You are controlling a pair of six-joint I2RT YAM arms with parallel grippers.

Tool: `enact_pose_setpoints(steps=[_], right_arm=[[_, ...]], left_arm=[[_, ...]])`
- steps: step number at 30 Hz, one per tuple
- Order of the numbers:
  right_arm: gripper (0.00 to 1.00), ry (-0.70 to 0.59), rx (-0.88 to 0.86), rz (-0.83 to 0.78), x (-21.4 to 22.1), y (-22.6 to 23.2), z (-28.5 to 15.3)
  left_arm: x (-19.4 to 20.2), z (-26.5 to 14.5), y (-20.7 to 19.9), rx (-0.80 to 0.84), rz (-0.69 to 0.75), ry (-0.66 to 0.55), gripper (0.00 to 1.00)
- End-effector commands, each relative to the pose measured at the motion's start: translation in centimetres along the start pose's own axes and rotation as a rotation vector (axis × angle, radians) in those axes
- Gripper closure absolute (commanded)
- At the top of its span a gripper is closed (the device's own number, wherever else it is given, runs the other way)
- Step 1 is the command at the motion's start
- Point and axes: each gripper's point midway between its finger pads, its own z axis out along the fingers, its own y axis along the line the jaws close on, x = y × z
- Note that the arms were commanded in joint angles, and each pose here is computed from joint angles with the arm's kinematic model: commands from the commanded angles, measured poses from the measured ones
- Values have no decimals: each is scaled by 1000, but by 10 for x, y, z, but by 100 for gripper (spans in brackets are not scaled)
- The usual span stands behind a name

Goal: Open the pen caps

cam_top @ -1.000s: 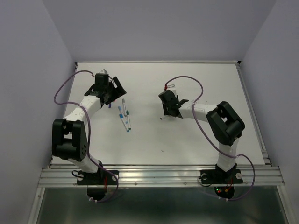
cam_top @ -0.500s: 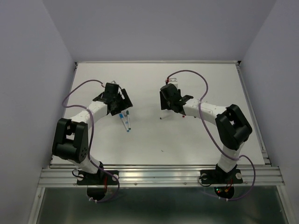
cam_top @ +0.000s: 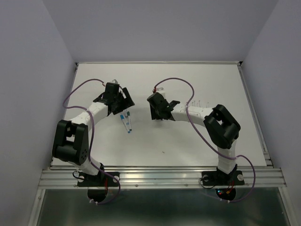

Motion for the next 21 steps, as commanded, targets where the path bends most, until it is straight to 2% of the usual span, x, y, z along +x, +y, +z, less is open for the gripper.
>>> enact_pose_setpoints(steps=[1, 10, 21], right_arm=[[50, 17, 40, 43, 9, -17, -6], [51, 68, 162, 23, 45, -54, -12], [50, 17, 201, 19, 33, -66, -26]], left_arm=[[-12, -9, -12, 51, 6, -47, 13], [-10, -8, -11, 49, 4, -35, 13], [29, -7, -4, 36, 3, 46, 14]])
